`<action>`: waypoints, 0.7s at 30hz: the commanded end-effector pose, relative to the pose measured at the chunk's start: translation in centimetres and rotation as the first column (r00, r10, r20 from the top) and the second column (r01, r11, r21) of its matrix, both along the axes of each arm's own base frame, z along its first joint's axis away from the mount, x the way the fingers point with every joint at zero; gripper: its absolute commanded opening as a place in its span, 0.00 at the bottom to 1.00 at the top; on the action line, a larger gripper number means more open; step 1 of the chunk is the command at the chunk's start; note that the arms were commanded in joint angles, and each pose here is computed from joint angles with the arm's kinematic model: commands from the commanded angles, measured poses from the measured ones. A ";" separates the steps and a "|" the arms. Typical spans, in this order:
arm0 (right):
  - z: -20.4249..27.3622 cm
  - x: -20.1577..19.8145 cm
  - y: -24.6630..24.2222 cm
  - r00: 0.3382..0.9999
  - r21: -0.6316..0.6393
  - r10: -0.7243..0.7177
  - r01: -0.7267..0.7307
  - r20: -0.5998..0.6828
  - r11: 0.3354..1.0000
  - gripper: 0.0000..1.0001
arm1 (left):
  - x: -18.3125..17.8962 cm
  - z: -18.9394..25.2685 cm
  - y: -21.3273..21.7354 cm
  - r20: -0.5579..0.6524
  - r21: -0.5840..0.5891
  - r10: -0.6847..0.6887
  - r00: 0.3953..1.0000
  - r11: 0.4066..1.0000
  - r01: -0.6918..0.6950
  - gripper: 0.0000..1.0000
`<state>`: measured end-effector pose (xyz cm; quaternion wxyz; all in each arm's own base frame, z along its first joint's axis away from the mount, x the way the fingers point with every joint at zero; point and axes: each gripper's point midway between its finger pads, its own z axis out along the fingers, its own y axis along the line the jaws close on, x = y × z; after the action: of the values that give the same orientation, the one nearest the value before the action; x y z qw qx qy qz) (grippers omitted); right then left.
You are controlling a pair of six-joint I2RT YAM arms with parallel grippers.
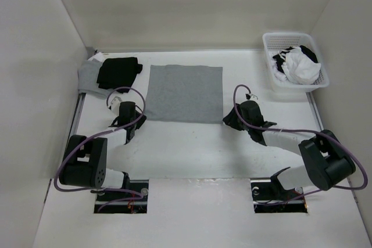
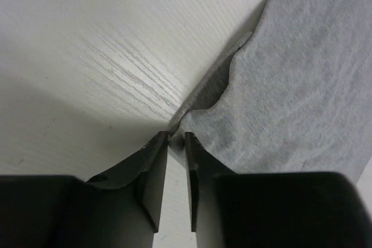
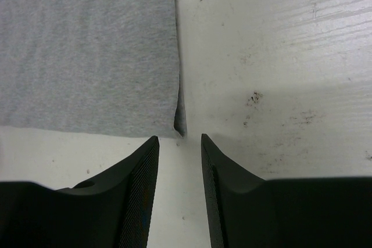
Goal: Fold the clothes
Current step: Fold the tank top
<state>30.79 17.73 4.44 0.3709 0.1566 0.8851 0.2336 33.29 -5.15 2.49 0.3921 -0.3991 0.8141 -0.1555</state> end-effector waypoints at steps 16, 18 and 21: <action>0.0 0.5 1.7 0.999 0.073 0.002 0.001 -0.035 0.997 0.44 | -2.3 -0.9 0.8 0.031 -0.021 0.001 1.000 1.000 -0.001 0.03; -0.3 0.4 2.2 0.999 0.101 0.007 -0.002 -0.047 0.995 0.44 | -2.3 -1.1 0.7 0.036 -0.024 -0.002 0.999 1.000 0.003 0.03; -0.7 0.1 2.7 0.998 0.141 0.014 -0.006 -0.058 0.990 0.42 | -2.2 -1.1 0.5 0.038 -0.033 -0.013 0.999 0.999 0.014 0.03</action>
<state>30.62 18.90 3.09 0.3358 0.1816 0.8879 0.2565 31.55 -4.61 2.13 0.4042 -0.4028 0.8016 -0.1782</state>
